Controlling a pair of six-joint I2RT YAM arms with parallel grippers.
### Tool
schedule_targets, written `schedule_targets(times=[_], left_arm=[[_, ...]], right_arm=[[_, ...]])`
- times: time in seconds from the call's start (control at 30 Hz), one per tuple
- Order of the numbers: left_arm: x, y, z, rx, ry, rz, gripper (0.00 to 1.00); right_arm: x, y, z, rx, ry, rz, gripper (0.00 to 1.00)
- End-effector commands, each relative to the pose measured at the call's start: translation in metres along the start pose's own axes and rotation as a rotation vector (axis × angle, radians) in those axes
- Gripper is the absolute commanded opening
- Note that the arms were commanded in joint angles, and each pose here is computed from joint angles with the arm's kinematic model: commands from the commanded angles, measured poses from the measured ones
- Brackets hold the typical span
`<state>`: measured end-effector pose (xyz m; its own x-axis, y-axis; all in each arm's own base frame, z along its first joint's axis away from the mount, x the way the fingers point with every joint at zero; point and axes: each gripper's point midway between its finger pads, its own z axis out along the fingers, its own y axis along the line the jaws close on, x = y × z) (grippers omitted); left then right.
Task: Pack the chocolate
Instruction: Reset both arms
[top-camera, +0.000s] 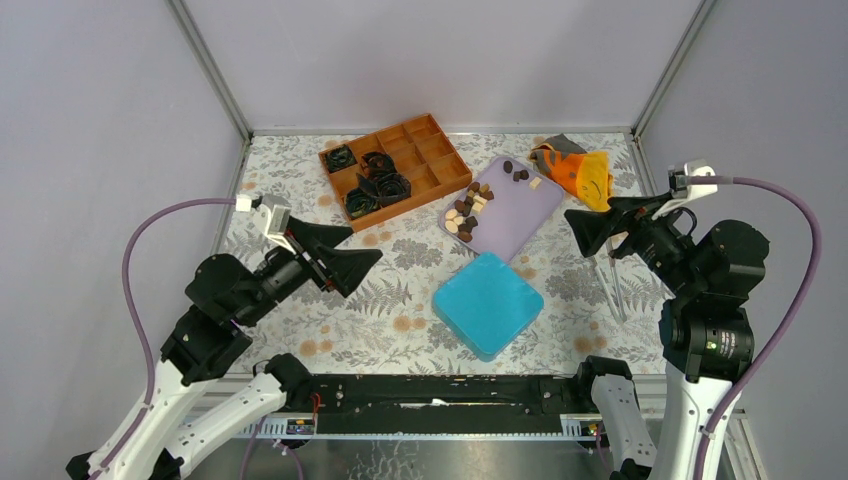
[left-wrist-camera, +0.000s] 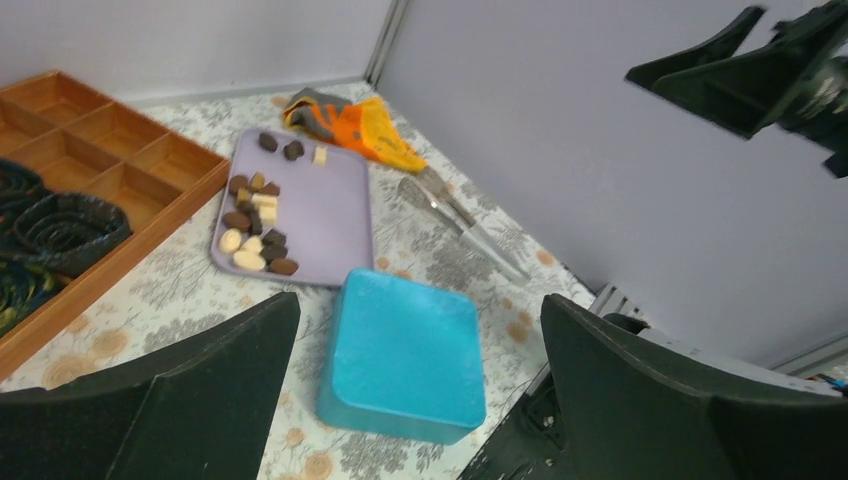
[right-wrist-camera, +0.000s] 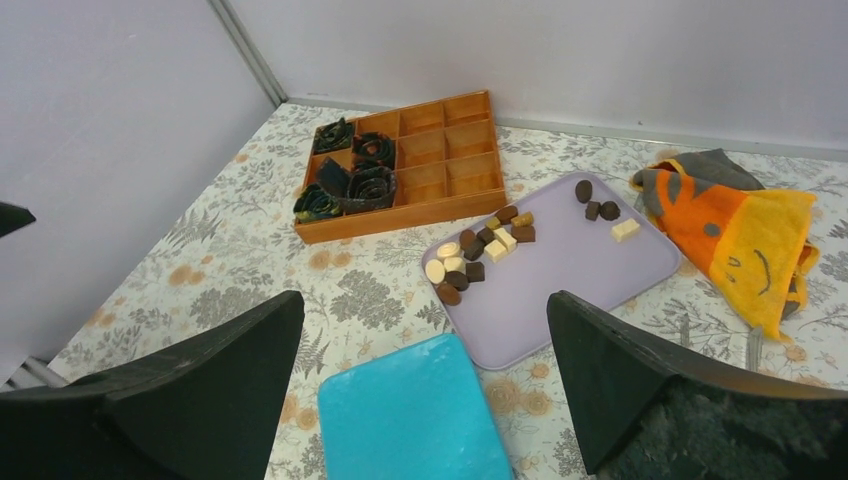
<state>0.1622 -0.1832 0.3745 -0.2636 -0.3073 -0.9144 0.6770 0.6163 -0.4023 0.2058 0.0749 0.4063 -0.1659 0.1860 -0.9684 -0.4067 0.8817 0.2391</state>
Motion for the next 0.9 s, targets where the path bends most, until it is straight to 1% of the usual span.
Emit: schedule_targets(times=[0.0, 0.3, 0.43, 0.87], left_arm=[[-0.045, -0.034, -0.004, 0.129, -0.125, -0.004, 0.99], [-0.038, -0.028, 0.003, 0.11, -0.107, -0.002, 0.99], [-0.037, -0.027, 0.004, 0.106, -0.106, -0.001, 0.99], [-0.029, -0.018, 0.008, 0.073, -0.086, 0.007, 0.99]], right_arm=[[-0.018, 0.019, -0.003, -0.094, -0.05, -0.037, 1.0], [-0.032, 0.013, -0.009, -0.008, -0.082, 0.002, 1.0], [-0.036, 0.013, -0.01, 0.002, -0.091, 0.01, 1.0], [-0.031, 0.003, -0.006, 0.03, -0.086, -0.001, 0.99]])
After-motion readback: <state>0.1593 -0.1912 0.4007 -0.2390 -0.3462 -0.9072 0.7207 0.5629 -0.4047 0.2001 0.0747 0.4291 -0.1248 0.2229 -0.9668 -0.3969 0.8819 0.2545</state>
